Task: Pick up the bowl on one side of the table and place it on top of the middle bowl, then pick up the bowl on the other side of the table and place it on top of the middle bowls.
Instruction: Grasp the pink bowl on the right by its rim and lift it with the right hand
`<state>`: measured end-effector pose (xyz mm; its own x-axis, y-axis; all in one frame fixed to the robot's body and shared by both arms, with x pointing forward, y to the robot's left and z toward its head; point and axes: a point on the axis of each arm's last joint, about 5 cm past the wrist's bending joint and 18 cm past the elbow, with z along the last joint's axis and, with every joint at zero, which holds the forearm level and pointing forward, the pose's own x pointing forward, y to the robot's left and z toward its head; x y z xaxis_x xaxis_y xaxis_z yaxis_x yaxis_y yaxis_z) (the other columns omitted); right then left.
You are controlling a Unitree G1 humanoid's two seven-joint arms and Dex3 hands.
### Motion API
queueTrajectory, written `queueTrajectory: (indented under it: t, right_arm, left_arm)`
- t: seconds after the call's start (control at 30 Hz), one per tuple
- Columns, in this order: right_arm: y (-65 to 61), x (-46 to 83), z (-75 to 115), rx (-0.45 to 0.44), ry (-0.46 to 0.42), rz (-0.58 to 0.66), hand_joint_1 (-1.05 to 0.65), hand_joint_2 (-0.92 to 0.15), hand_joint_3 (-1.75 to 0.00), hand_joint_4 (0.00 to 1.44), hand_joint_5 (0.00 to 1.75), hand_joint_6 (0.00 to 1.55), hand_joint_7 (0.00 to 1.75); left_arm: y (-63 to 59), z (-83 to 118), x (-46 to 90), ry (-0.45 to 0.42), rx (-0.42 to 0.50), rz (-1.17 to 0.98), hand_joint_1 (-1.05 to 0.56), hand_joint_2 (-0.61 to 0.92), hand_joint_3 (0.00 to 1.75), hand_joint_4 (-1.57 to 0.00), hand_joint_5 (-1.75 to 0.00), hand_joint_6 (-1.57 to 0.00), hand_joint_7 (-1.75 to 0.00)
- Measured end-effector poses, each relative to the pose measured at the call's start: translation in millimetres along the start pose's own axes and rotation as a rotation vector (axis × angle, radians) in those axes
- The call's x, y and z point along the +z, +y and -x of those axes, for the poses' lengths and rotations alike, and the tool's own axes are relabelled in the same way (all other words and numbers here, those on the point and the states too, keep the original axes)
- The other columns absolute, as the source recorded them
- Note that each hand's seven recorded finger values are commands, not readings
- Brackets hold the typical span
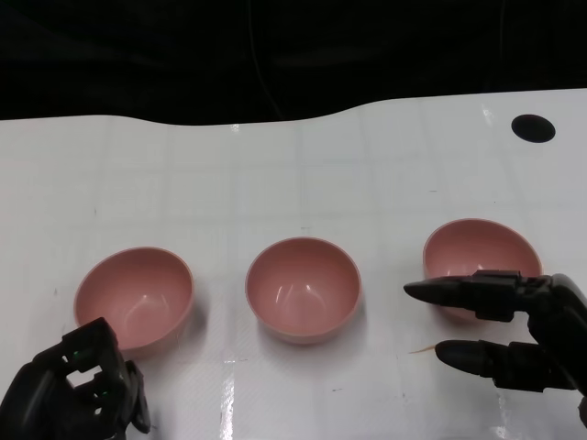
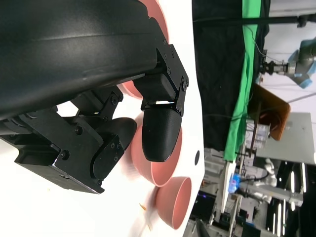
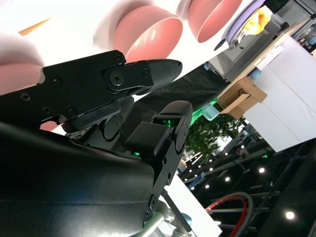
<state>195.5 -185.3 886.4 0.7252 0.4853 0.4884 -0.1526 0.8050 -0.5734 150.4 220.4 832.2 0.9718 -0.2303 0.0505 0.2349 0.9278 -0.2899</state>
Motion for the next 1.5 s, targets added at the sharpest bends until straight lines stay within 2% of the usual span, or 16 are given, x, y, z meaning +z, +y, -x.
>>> queueTrajectory:
  t: [0.13,0.17,0.27,0.63,0.83,1.23,1.5]
  right_arm:
    - [-1.1,1.6,-0.4,-0.003,0.002,0.006,-0.68,-0.92,-0.15,0.75,0.00,0.72,0.00]
    - [-1.5,2.2,-0.5,-0.005,0.005,0.008,-0.71,-0.92,-0.15,0.70,0.00,0.69,0.00]
    - [-3.7,5.6,-1.6,-0.020,0.006,0.024,-0.74,-0.92,-0.15,0.66,0.00,0.67,0.00]
    - [-8.6,12.6,-3.0,-0.021,0.020,0.101,-0.78,-0.92,-0.16,0.63,0.00,0.65,0.00]
    - [-14.9,16.4,-5.3,-0.011,0.073,0.251,-0.84,-0.92,-0.21,0.56,0.00,0.58,0.00]
    - [-31.6,3.3,-7.0,0.058,0.213,0.522,-0.90,-0.92,-0.16,0.58,0.01,0.55,0.00]
    - [-26.7,-9.5,-14.0,0.185,0.310,0.595,-0.94,-0.92,-0.16,0.54,0.00,0.49,0.00]
  left_arm:
    - [-0.3,-0.1,0.3,0.001,0.004,0.001,0.02,0.51,1.33,-0.93,-1.75,-0.78,-1.75]
    - [-0.4,-0.2,0.3,0.001,0.004,0.001,0.03,0.50,1.38,-0.93,-1.75,-0.79,-1.75]
    - [-0.4,-0.1,0.3,0.000,0.003,-0.001,0.02,0.48,1.42,-0.94,-1.75,-0.80,-1.75]
    - [-1.0,1.1,1.1,0.001,0.006,-0.005,0.03,0.47,1.42,-0.94,-1.75,-0.80,-1.75]
    - [-0.8,1.2,1.2,0.000,0.001,0.003,0.04,0.50,1.38,-0.92,-1.75,-0.78,-1.75]
    - [-0.4,1.4,1.7,-0.003,-0.011,-0.008,0.03,0.54,1.31,-0.93,-1.75,-0.78,-1.75]
    - [-0.1,1.7,1.7,-0.004,-0.009,-0.005,0.03,0.54,1.32,-0.93,-1.75,-0.78,-1.75]
